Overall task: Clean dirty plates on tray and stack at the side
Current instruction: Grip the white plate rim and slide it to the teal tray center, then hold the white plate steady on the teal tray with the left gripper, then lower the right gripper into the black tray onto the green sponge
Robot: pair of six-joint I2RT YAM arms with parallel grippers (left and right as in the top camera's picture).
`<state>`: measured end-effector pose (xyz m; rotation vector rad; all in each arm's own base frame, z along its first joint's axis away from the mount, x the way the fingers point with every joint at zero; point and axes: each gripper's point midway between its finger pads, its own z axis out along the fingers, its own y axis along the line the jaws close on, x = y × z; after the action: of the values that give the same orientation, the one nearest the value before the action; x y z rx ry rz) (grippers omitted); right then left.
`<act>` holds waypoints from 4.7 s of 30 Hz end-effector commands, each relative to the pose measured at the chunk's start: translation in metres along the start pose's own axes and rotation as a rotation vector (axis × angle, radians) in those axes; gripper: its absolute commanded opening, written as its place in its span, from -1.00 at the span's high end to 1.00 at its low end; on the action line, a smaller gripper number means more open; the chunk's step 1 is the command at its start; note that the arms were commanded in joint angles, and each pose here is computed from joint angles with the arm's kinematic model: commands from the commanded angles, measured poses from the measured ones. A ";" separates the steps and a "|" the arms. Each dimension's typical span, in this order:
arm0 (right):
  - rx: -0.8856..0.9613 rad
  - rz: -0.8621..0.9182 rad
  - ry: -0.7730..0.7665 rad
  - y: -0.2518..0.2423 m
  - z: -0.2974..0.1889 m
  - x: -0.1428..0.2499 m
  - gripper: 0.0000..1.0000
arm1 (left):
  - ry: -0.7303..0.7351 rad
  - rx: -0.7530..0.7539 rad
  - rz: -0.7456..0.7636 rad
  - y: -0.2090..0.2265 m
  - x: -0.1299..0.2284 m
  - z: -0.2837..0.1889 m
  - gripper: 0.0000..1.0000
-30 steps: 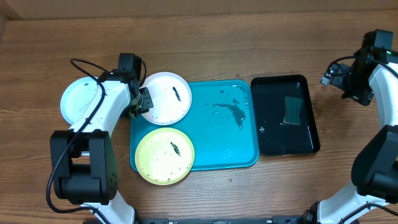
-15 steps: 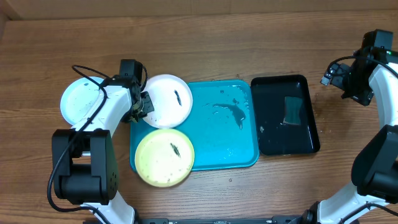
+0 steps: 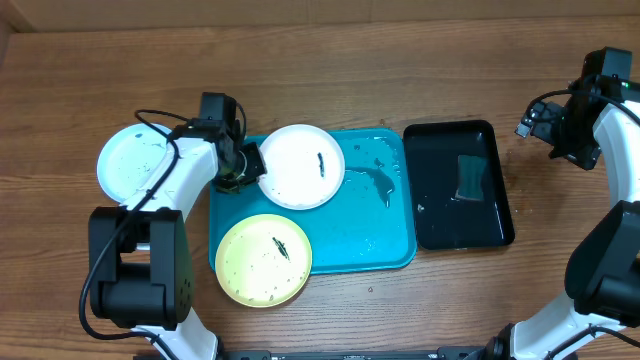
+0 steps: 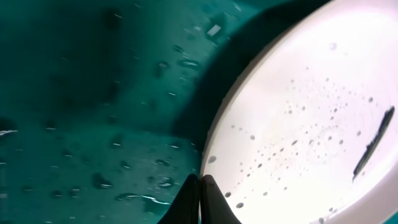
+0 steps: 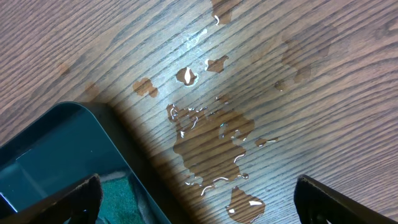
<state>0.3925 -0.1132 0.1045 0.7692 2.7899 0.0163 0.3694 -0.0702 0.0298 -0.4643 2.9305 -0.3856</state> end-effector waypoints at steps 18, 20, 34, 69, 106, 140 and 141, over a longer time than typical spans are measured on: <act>-0.010 0.007 -0.049 0.001 -0.014 -0.011 -1.00 | 0.082 0.046 0.075 -0.058 0.045 0.010 0.83; -0.010 0.006 -0.049 0.001 -0.014 -0.011 -1.00 | 0.086 0.045 0.079 -0.057 0.046 0.009 0.60; -0.010 0.006 -0.049 0.001 -0.014 -0.011 -1.00 | 0.012 -0.007 0.153 -0.061 0.018 -0.013 0.09; -0.046 0.006 -0.040 0.008 -0.014 -0.009 -1.00 | -0.052 -0.057 0.279 -0.065 0.027 0.011 0.43; -0.059 -0.343 0.213 0.101 0.004 0.106 -0.59 | -0.006 -0.090 0.291 -0.055 0.043 0.034 0.88; 0.155 -0.375 0.060 0.077 0.058 0.112 -0.34 | 0.022 -0.106 0.290 -0.053 0.046 0.028 0.92; 0.155 -0.374 0.059 0.077 0.059 0.112 -0.31 | 0.022 -0.106 0.290 -0.053 0.046 0.028 0.92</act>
<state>0.3517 0.0132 0.0229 0.2271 3.0079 -0.2042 0.3464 -0.1390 0.0158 -0.0833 2.9765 -0.2121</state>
